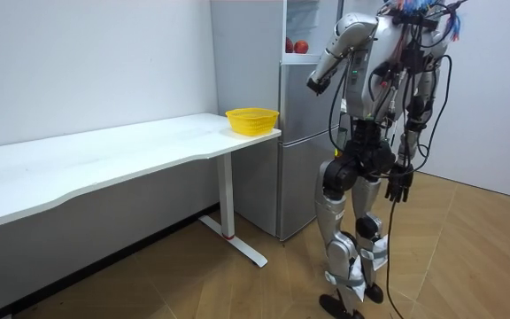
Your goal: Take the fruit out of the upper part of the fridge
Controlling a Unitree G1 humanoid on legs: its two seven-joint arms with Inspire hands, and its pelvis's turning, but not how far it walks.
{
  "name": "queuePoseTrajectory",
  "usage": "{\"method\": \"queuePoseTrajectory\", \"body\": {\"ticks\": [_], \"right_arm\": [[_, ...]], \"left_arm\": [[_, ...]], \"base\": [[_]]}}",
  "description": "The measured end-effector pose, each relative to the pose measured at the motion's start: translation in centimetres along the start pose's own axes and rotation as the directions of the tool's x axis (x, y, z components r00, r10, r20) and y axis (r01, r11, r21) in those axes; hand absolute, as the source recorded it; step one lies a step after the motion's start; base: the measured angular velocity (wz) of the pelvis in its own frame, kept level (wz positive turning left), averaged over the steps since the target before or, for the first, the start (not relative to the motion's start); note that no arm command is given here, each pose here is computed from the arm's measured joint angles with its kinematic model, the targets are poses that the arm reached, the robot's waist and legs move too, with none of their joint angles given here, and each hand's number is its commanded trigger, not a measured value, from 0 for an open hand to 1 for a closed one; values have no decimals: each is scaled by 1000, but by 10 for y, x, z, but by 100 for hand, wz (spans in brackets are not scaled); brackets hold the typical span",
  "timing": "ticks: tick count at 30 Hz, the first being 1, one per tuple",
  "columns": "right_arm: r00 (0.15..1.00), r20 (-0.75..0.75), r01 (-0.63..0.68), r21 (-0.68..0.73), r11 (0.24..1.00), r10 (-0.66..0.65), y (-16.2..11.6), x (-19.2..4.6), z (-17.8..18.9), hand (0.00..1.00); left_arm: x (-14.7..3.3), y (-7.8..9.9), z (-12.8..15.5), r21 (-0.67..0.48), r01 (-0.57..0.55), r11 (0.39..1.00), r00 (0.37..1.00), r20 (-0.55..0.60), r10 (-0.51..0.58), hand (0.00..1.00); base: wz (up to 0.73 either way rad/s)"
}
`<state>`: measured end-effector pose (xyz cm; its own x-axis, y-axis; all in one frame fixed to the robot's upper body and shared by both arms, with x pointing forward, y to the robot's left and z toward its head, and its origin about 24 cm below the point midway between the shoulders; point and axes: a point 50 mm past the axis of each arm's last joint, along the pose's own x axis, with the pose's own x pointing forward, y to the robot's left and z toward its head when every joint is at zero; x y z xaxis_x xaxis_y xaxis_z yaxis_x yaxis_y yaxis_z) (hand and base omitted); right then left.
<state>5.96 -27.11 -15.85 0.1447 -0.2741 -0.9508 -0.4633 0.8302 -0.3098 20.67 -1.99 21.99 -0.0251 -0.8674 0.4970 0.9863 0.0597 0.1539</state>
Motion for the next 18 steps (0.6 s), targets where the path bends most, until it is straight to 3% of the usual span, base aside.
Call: {"method": "queuePoseTrajectory", "body": {"ticks": [13, 18], "right_arm": [[1000, -1, -29, -3, 1000, 29, 0, 0, 1, 0], [1000, 11, -26, 10, 1000, 26, -4, 0, 6, 0]], "left_arm": [[1, 0, -1, 16, -18, 1000, 1000, -5, 18, 0], [-6, 4, -1, 117, -39, 992, 997, -62, 46, 0]], "base": [[-6], [-9]]}}
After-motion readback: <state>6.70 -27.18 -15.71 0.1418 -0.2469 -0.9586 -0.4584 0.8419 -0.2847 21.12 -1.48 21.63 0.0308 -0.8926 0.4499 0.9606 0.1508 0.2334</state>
